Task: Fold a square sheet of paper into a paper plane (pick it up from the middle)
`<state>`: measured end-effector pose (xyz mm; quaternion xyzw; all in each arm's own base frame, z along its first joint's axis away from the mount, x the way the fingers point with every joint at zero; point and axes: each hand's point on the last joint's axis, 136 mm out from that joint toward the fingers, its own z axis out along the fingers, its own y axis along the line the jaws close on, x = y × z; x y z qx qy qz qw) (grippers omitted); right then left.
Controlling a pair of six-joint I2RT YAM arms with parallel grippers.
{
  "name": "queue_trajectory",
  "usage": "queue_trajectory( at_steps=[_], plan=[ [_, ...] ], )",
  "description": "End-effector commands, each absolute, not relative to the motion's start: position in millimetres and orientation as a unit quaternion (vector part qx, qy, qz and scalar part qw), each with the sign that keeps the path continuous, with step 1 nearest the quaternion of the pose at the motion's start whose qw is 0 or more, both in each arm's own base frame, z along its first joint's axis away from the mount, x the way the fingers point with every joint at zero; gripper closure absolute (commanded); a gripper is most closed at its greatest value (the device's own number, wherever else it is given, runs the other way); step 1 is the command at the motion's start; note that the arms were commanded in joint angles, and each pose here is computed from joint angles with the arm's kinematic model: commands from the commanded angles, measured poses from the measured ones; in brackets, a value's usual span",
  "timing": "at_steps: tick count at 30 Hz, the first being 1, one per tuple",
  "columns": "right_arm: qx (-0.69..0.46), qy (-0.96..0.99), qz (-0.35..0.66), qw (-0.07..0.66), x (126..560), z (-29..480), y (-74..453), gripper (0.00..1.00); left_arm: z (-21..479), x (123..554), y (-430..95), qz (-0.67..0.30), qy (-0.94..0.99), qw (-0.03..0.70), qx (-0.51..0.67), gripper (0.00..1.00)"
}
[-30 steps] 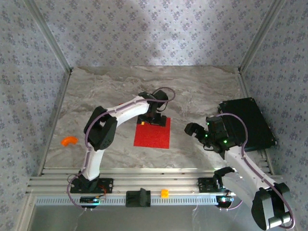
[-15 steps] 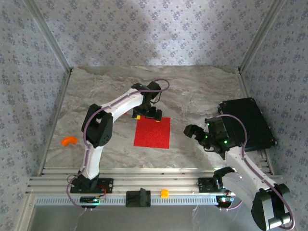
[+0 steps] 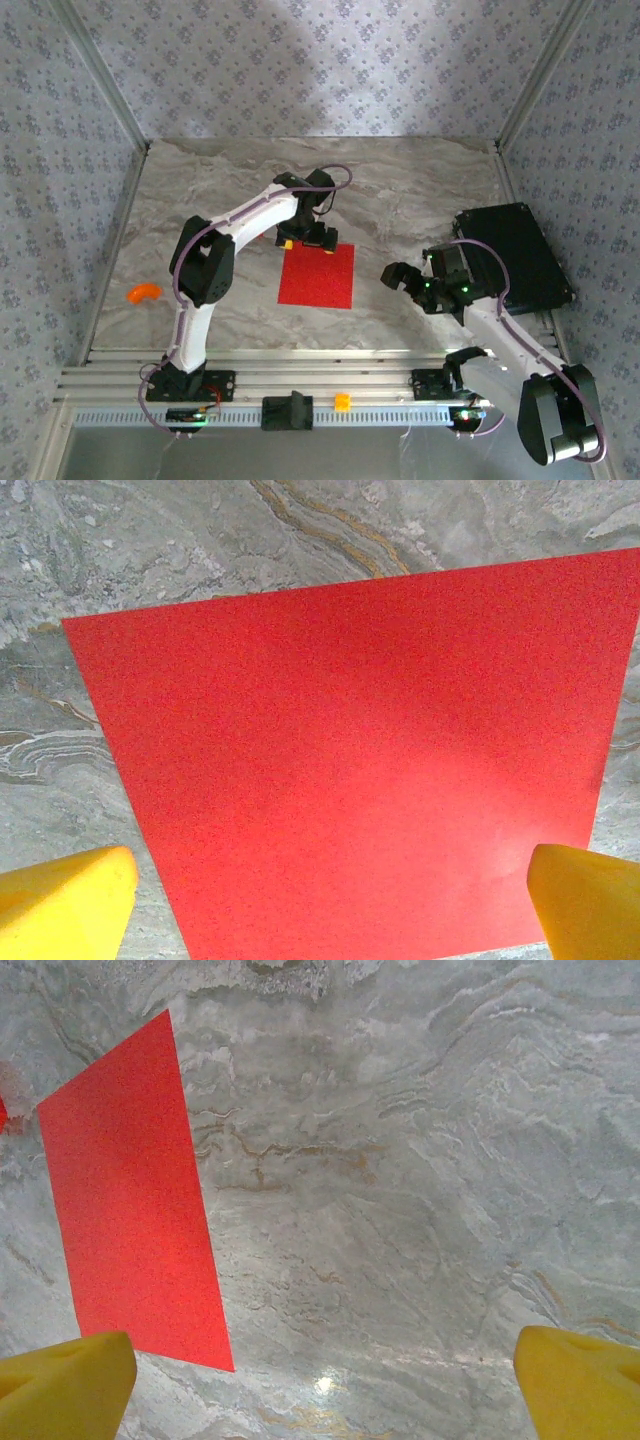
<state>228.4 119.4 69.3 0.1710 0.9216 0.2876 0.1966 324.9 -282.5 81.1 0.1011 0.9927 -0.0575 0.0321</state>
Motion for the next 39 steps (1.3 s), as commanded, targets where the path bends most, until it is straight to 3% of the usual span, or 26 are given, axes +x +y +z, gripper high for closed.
queue_trajectory(
  at_steps=[1,8,39],
  plan=[
    [0.165,0.919,0.297,0.201,232,75,121,0.01,84,323,-280,-0.057,0.995,0.021,0.081,0.00],
    [0.164,0.918,0.300,0.201,237,76,122,0.01,71,316,-283,-0.063,0.997,0.041,0.027,0.00],
    [0.179,0.922,0.291,0.184,231,61,118,0.01,56,299,-305,-0.032,0.996,0.066,0.042,0.00]
  ],
)
